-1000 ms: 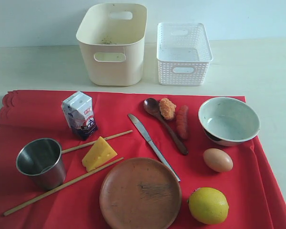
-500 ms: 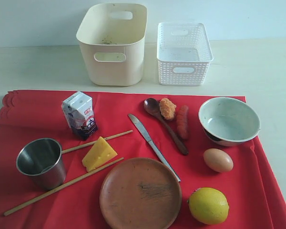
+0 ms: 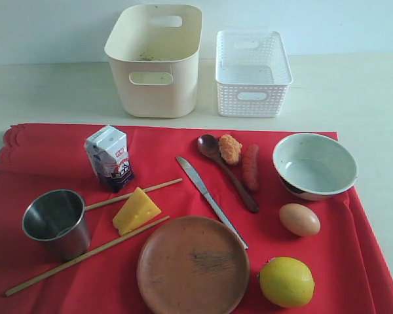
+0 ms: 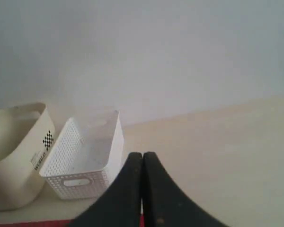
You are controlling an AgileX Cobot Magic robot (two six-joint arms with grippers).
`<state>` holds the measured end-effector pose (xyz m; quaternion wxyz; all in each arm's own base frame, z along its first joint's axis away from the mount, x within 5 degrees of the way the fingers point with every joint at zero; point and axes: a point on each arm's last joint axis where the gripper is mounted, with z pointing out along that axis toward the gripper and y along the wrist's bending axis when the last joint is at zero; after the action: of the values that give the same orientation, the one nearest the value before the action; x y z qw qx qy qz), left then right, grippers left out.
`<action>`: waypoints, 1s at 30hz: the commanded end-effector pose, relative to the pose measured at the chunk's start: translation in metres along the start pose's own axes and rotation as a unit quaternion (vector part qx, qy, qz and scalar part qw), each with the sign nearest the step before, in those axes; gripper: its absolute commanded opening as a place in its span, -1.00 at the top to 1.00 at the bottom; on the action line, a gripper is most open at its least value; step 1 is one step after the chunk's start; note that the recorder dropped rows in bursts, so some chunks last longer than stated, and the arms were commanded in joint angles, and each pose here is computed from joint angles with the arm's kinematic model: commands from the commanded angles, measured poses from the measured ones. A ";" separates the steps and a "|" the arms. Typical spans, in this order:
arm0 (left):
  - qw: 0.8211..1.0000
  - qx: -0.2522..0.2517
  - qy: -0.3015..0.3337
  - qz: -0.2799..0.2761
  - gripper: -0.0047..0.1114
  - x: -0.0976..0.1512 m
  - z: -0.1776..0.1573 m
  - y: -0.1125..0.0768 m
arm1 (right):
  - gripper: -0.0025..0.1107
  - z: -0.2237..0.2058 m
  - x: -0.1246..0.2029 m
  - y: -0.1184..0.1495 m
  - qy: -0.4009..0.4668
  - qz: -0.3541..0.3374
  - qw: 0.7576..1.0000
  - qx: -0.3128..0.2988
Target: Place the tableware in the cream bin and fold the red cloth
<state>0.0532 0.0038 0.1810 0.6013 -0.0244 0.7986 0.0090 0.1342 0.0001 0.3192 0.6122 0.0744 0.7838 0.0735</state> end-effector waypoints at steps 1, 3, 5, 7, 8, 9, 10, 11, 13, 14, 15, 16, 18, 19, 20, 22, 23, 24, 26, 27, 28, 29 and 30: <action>1.000 0.004 -0.005 0.000 0.92 0.000 0.000 0.000 | 0.96 0.022 -0.006 0.003 0.063 -0.040 0.997 -0.006; 1.000 0.004 -0.005 0.000 0.92 0.000 0.000 0.000 | 0.96 0.041 -0.007 0.009 0.137 -0.051 0.988 -0.040; 1.000 0.004 -0.005 0.000 0.92 0.000 0.000 0.000 | 0.96 0.062 -0.003 0.017 0.198 -0.035 0.976 -0.086; 1.000 0.004 -0.005 0.000 0.92 0.000 0.000 0.000 | 0.96 0.083 0.004 0.026 0.241 -0.005 0.959 -0.148; 1.000 0.004 -0.005 0.000 0.92 0.000 0.000 0.000 | 0.96 0.090 0.007 0.030 0.250 0.000 0.953 -0.173; 1.000 0.004 -0.005 0.000 0.92 0.000 0.000 0.000 | 0.96 0.096 0.010 0.034 0.255 -0.003 0.947 -0.193; 1.000 0.004 -0.005 0.000 0.92 0.000 0.000 0.000 | 0.96 0.102 0.015 0.039 0.261 -0.016 0.941 -0.216; 1.000 0.004 -0.005 0.000 0.92 0.000 0.000 0.000 | 0.96 0.109 0.021 0.045 0.269 -0.031 0.933 -0.236; 1.000 0.004 -0.005 0.000 0.92 0.000 0.000 0.000 | 0.96 0.119 0.035 0.058 0.288 -0.043 0.921 -0.258; 1.000 0.004 -0.005 0.000 0.92 0.000 0.000 0.000 | 0.95 0.125 0.043 0.065 0.300 -0.049 0.916 -0.262; 1.000 0.004 -0.005 0.000 0.92 0.000 0.000 0.000 | 0.92 0.131 0.052 0.072 0.310 -0.058 0.912 -0.262; 1.000 0.004 -0.005 0.000 0.92 0.000 0.000 0.000 | 0.88 0.136 0.060 0.077 0.315 -0.064 0.911 -0.259; 1.000 0.004 -0.005 0.000 0.92 0.000 0.000 0.000 | 0.74 0.147 0.077 0.087 0.329 -0.079 0.907 -0.251; 1.000 0.004 -0.005 0.000 0.92 0.000 0.000 0.000 | 0.66 0.152 0.084 0.091 0.336 -0.084 0.905 -0.248; 1.000 0.004 -0.005 0.000 0.92 0.000 0.000 0.000 | 0.56 0.156 0.090 0.096 0.342 -0.091 0.901 -0.249; 1.000 0.004 -0.005 0.000 0.92 0.000 0.000 0.000 | 0.40 0.165 0.096 0.107 0.350 -0.098 0.895 -0.258; 1.000 0.004 -0.005 0.000 0.92 0.000 0.000 0.000 | 0.33 0.169 0.098 0.112 0.353 -0.101 0.892 -0.263; 1.000 0.004 -0.005 0.000 0.92 0.000 0.000 0.000 | 0.25 0.176 0.099 0.119 0.354 -0.112 0.888 -0.272; 1.000 0.004 -0.005 0.000 0.92 0.000 0.000 0.000 | 0.18 0.187 0.104 0.128 0.354 -0.146 0.879 -0.285; 1.000 0.004 -0.005 0.000 0.92 0.000 0.000 0.000 | 0.16 0.193 0.108 0.132 0.358 -0.161 0.873 -0.288; 1.000 0.004 -0.005 0.000 0.92 0.000 0.000 0.000 | 0.15 0.200 0.113 0.132 0.366 -0.173 0.867 -0.290; 1.000 0.004 -0.005 0.000 0.92 0.000 0.000 0.000 | 0.14 0.207 0.118 0.134 0.374 -0.180 0.861 -0.294; 1.000 0.004 -0.005 0.000 0.92 0.000 0.000 0.000 | 0.13 0.213 0.122 0.135 0.382 -0.191 0.855 -0.296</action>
<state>0.0532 0.0038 0.1810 0.6013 -0.0244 0.7986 0.0090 0.3035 0.1565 0.1922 0.2752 -0.2596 0.8988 0.2214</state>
